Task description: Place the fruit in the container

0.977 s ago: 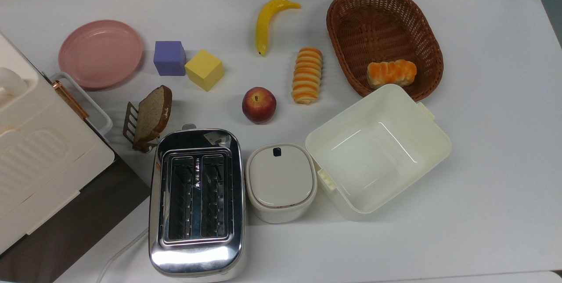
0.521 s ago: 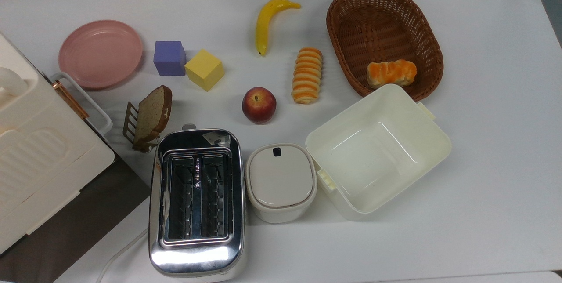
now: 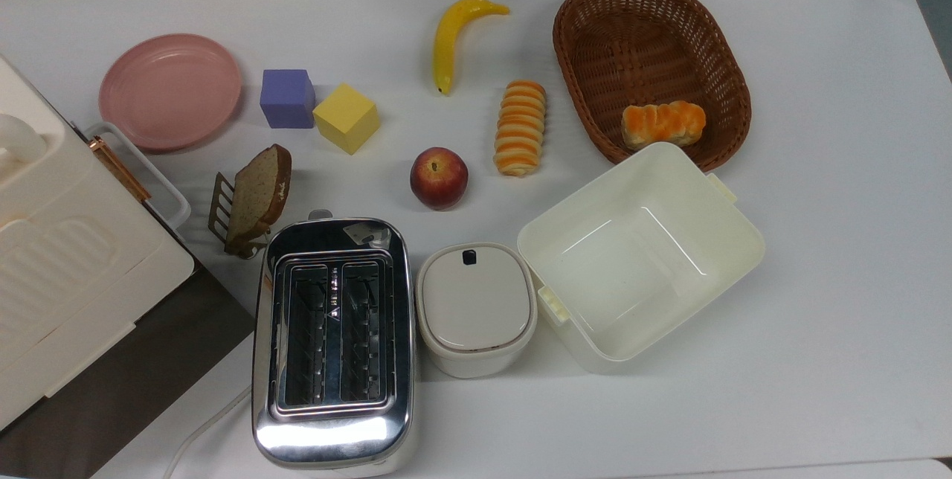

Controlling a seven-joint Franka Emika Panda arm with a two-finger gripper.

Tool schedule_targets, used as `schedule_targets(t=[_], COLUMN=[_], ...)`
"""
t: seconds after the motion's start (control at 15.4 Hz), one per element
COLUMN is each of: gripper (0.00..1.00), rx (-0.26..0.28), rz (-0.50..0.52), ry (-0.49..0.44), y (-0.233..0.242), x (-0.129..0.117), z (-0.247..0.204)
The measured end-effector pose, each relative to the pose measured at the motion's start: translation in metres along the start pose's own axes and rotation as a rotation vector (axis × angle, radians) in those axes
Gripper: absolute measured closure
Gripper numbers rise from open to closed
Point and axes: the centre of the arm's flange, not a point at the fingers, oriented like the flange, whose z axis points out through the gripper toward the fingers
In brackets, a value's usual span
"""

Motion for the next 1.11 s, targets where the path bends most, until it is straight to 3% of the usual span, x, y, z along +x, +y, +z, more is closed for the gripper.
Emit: schedule_targets(t=[0.52, 0.72, 1.11], gripper=[0.0, 0.0, 0.0], rx=[-0.001, 0.005, 0.03], rz=[-0.005, -0.04, -0.045], ry=[-0.039, -0.06, 0.014], y=[-0.005, -0.029, -0.075], x=[0.008, 0.024, 0.047], z=[0.021, 0.054, 0.133])
